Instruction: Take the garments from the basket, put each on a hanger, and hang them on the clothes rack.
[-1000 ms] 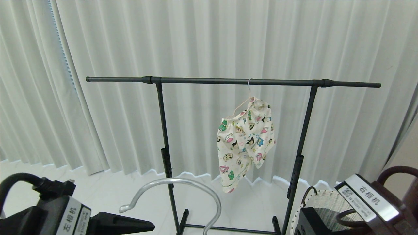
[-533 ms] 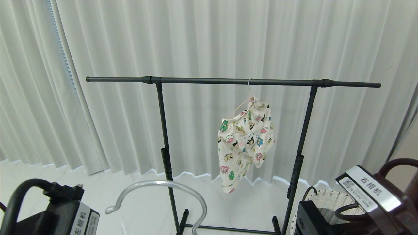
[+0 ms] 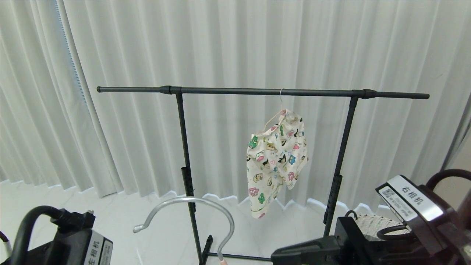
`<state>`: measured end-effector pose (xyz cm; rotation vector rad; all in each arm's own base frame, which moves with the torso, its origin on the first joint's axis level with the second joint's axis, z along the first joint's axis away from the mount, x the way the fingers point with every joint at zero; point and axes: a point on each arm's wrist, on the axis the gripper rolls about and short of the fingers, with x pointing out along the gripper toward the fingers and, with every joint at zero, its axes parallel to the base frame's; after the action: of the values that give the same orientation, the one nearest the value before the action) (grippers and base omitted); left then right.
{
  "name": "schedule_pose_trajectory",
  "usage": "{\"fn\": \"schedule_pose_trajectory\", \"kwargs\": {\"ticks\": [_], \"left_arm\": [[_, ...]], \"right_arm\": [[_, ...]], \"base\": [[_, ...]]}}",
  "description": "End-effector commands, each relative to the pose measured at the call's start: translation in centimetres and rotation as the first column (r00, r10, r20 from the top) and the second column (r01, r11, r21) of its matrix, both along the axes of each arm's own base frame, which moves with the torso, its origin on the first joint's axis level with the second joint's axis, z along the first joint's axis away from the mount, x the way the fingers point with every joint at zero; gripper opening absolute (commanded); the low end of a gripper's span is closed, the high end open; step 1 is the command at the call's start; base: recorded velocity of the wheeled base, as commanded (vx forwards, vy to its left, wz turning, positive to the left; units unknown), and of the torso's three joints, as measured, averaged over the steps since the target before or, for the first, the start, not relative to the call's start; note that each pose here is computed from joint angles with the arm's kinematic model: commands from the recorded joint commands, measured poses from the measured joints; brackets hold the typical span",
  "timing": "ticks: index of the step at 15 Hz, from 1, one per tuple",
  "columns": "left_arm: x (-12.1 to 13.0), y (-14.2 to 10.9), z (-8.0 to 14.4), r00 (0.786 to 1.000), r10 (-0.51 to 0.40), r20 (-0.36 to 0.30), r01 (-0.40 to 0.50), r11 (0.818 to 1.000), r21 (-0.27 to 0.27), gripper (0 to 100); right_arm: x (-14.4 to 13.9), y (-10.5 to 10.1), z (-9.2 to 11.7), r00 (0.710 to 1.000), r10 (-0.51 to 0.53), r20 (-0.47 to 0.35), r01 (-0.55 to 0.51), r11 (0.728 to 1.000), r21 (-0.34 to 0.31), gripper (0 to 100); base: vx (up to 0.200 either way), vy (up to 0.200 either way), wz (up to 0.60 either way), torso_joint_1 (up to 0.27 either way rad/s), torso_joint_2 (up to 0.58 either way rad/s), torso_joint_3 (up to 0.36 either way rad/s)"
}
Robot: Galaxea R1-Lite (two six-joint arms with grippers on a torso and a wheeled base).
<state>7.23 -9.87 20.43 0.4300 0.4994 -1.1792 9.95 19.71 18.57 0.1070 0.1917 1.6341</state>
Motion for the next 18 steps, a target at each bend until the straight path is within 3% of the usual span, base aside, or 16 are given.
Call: {"fn": "schedule_pose_trajectory", "kwargs": {"ticks": [1,3,5,7,9,10,11,12,14,15,16,17,18], "left_arm": [[0.0,0.1,0.1,1.000,0.013,0.010,-0.013,1.000,-0.002,0],[0.3,0.3,-0.1,0.998,0.064,0.024,-0.064,0.998,0.015,0],[0.4,0.8,-0.9,0.983,0.169,0.073,-0.174,0.982,0.076,0],[0.5,1.2,-1.5,0.957,0.260,0.127,-0.275,0.953,0.124,0],[1.1,1.9,-1.5,0.911,0.373,0.177,-0.399,0.905,0.145,0],[1.5,2.1,-1.1,0.887,0.420,0.191,-0.448,0.883,0.138,0],[2.4,2.3,-0.2,0.848,0.486,0.211,-0.516,0.849,0.117,0],[3.3,2.5,0.7,0.807,0.544,0.228,-0.575,0.812,0.099,0],[4.8,2.8,2.9,0.742,0.621,0.252,-0.649,0.760,0.036,0],[5.6,2.6,4.4,0.717,0.649,0.256,-0.669,0.743,-0.008,0],[6.0,2.4,5.1,0.712,0.655,0.252,-0.671,0.741,-0.032,0],[7.0,1.8,6.5,0.695,0.683,0.225,-0.684,0.724,-0.087,0],[7.7,1.2,7.1,0.692,0.689,0.214,-0.683,0.722,-0.113,0]], "right_arm": [[0.2,-0.1,-0.1,1.000,-0.011,-0.003,0.011,1.000,-0.006,100],[0.9,-0.3,-0.4,0.999,-0.042,0.000,0.042,0.999,-0.016,100],[2.9,-1.0,-0.8,0.991,-0.134,0.007,0.134,0.991,-0.029,100],[4.5,-1.9,-1.1,0.978,-0.208,0.008,0.209,0.977,-0.043,100],[6.0,-2.5,-1.9,0.962,-0.272,0.012,0.272,0.960,-0.069,100],[6.6,-2.7,-2.3,0.957,-0.291,0.015,0.291,0.953,-0.085,100],[7.2,-2.5,-2.8,0.943,-0.333,0.012,0.333,0.937,-0.105,100],[7.9,-2.1,-2.9,0.919,-0.393,0.017,0.392,0.913,-0.111,100],[9.1,-1.1,-2.9,0.878,-0.479,0.012,0.477,0.871,-0.118,100],[10.1,-0.1,-2.8,0.862,-0.508,0.002,0.504,0.856,-0.115,100],[10.3,0.5,-2.8,0.859,-0.513,-0.006,0.508,0.853,-0.121,100],[10.8,2.5,-3.1,0.837,-0.547,-0.015,0.540,0.829,-0.145,100],[10.9,3.6,-3.3,0.820,-0.572,-0.016,0.564,0.812,-0.148,100]], "base": [[0.000,0.000,0.00,0.000,0.00,0.000],[0.000,0.000,0.00,0.000,0.00,0.000],[0.000,0.000,0.00,0.000,0.00,0.000],[0.000,0.000,0.00,0.000,0.00,0.000],[0.000,0.000,0.00,0.000,0.00,0.000],[0.000,0.000,0.00,0.000,0.00,0.000],[0.000,0.000,0.00,0.000,0.00,0.000],[0.000,0.000,0.00,0.000,0.00,0.000],[0.000,0.000,0.00,0.000,0.00,0.000],[0.000,0.000,0.00,0.000,0.00,0.000],[0.000,0.000,0.00,0.000,0.00,0.000],[0.000,0.000,0.00,0.000,0.00,0.000],[0.000,0.000,0.00,0.000,0.00,0.000]]}}
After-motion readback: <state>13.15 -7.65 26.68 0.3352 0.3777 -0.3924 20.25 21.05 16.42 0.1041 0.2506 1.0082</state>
